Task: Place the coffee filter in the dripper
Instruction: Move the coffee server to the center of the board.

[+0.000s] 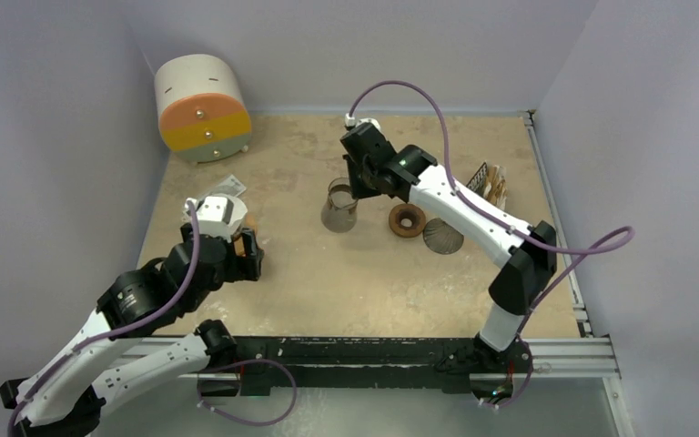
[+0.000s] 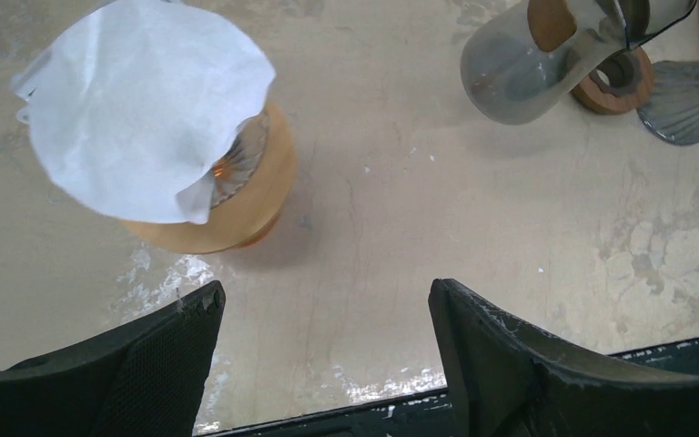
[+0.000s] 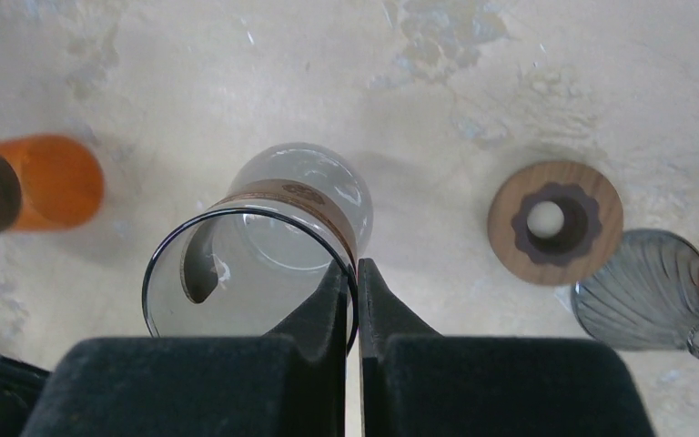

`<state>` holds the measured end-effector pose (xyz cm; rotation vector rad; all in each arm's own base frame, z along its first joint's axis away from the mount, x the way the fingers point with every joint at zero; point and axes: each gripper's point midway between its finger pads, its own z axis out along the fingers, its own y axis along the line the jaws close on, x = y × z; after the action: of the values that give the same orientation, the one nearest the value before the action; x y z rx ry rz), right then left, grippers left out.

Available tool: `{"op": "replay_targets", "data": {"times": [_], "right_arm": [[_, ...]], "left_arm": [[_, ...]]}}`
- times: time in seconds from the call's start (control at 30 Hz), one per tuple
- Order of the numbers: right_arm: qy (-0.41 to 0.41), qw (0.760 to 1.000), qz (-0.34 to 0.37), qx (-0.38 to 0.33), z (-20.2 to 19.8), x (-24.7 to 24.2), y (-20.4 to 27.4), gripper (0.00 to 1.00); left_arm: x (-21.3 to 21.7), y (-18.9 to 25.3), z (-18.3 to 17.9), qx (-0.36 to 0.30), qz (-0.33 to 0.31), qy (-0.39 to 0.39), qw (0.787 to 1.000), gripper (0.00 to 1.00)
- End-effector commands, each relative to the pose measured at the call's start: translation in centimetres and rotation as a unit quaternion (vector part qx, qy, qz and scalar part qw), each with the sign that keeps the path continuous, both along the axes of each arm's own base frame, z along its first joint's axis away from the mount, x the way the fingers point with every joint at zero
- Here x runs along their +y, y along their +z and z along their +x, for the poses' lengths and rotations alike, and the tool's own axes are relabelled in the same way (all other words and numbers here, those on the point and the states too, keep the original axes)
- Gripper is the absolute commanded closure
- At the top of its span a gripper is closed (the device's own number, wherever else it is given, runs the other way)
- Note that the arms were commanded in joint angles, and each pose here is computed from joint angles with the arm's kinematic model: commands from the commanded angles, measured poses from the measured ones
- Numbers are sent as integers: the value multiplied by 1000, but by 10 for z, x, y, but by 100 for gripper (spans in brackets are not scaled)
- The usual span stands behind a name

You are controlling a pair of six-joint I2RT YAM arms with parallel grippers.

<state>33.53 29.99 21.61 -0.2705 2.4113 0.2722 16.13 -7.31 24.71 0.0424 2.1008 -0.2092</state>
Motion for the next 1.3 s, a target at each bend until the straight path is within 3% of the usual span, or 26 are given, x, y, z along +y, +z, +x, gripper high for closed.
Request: {"op": "replay_targets", "data": {"times": [0.0,0.5,1.27], "right_arm": [[18,999,-23,-35,-19,-15,14,100],[60,997,-26,-39,-71,-28,-20,100],[75,996,-41,5,-102,-26,-72,100]], "left_arm": [[-32,31,8,-20,-32,-56,998,19],[-100,55,22,0,-62,-151,987,19],[-114,71,25,-2,-84,-164,983,19]]}}
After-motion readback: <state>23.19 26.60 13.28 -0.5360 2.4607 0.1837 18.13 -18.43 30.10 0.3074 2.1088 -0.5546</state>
